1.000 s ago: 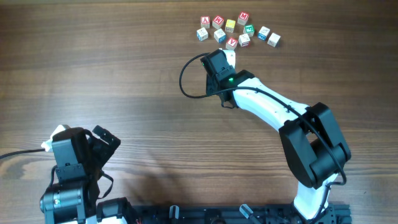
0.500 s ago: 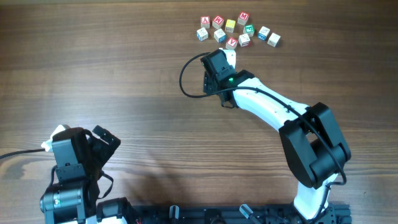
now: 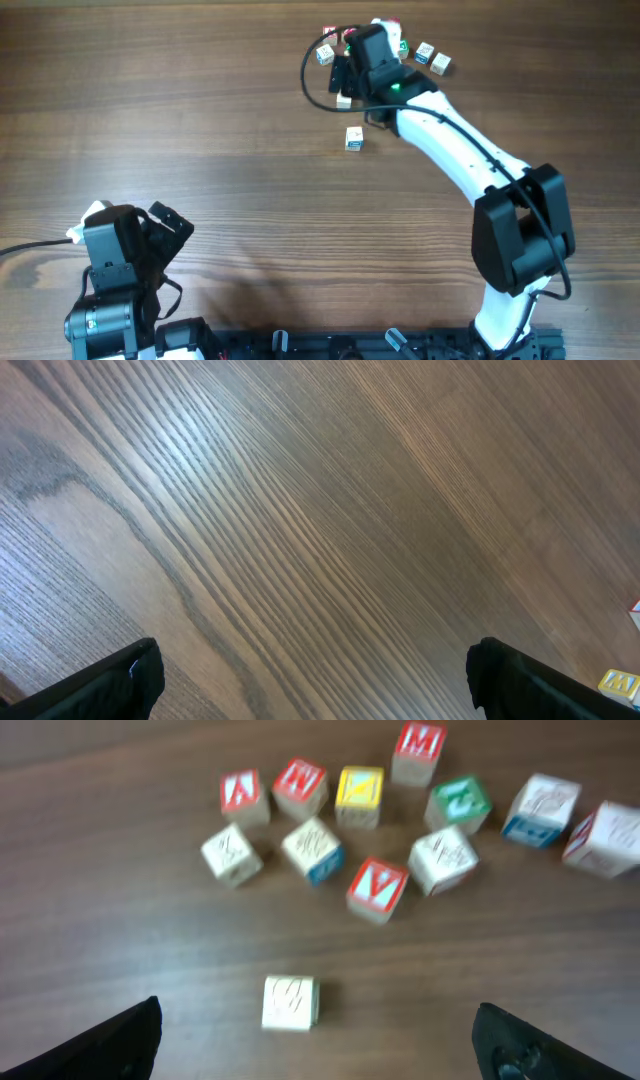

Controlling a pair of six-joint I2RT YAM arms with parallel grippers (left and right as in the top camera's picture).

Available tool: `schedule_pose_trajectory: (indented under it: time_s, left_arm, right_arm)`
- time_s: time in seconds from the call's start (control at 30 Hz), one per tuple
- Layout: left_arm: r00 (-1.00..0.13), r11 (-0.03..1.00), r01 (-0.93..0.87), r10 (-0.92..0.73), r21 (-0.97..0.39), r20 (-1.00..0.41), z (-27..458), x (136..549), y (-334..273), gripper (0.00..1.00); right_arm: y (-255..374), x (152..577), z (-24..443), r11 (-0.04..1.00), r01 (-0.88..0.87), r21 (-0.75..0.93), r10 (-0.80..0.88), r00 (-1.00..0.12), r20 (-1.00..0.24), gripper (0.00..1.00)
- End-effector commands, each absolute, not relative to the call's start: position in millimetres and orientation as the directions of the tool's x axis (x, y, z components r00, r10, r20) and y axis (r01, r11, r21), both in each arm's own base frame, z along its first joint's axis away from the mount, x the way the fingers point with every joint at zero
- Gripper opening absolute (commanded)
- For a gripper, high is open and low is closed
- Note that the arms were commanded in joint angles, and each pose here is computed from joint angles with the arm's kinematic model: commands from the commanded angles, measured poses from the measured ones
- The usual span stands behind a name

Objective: Form a tower
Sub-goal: 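Reach the right gripper to the red A block and grasp it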

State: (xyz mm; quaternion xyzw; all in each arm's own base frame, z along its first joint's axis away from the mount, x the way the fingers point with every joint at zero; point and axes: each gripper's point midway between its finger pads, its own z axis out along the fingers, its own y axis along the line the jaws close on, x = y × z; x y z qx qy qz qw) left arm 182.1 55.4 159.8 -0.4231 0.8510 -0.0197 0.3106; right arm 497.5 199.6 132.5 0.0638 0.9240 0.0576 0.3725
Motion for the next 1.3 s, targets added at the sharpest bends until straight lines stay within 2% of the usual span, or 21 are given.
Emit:
schedule_pose_trajectory:
  time_s: [0.0, 0.17, 0.37, 0.47, 0.63, 0.77, 0.87, 0.93, 1.27]
  left_arm:
    - [-0.453, 0.644, -0.705, -0.732, -0.297, -0.509, 159, 181, 55, 1.00]
    - [-0.453, 0.644, -0.705, -0.731, -0.297, -0.510, 159, 181, 55, 1.00]
    - [-0.453, 0.644, -0.705, -0.731, -0.297, -0.510, 159, 181, 55, 1.00]
    - [-0.453, 0.644, -0.705, -0.731, -0.297, -0.510, 159, 181, 55, 1.00]
    - [-0.453, 0.644, -0.705, -0.731, -0.297, -0.510, 159, 181, 55, 1.00]
    - [-0.453, 0.644, -0.705, -0.731, -0.297, -0.510, 159, 181, 55, 1.00]
    - [-0.453, 0.644, -0.705, -0.731, -0.297, -0.510, 159, 181, 55, 1.00]
    - [-0.453, 0.644, -0.705, -0.731, -0.297, -0.510, 159, 181, 55, 1.00]
    - [-0.453, 0.644, -0.705, -0.731, -0.297, -0.510, 159, 181, 55, 1.00]
  right_arm:
    - [202, 516, 166, 0.979, 0.037, 0.203, 0.176, -0.664, -0.727, 1.00]
    - [195, 536, 154, 0.973, 0.056, 0.224, 0.205, -0.658, -0.725, 0.99]
    - [199, 548, 88, 0.951, 0.148, 0.271, 0.296, -0.692, -0.659, 0.99]
    - [199, 553, 65, 0.945, 0.176, 0.277, 0.318, -0.696, -0.644, 0.96]
    - [195, 561, 53, 0.931, 0.225, 0.288, 0.362, -0.662, -0.656, 0.91]
    - [174, 566, 24, 0.907, 0.306, 0.290, 0.422, -0.653, -0.629, 0.82]
    - [163, 568, 15, 0.899, 0.320, 0.300, 0.438, -0.667, -0.602, 0.72]
    - [156, 570, 16, 0.897, 0.336, 0.286, 0.441, -0.653, -0.616, 0.69]
    - [170, 568, 1, 0.885, 0.321, 0.337, 0.463, -0.679, -0.569, 0.69]
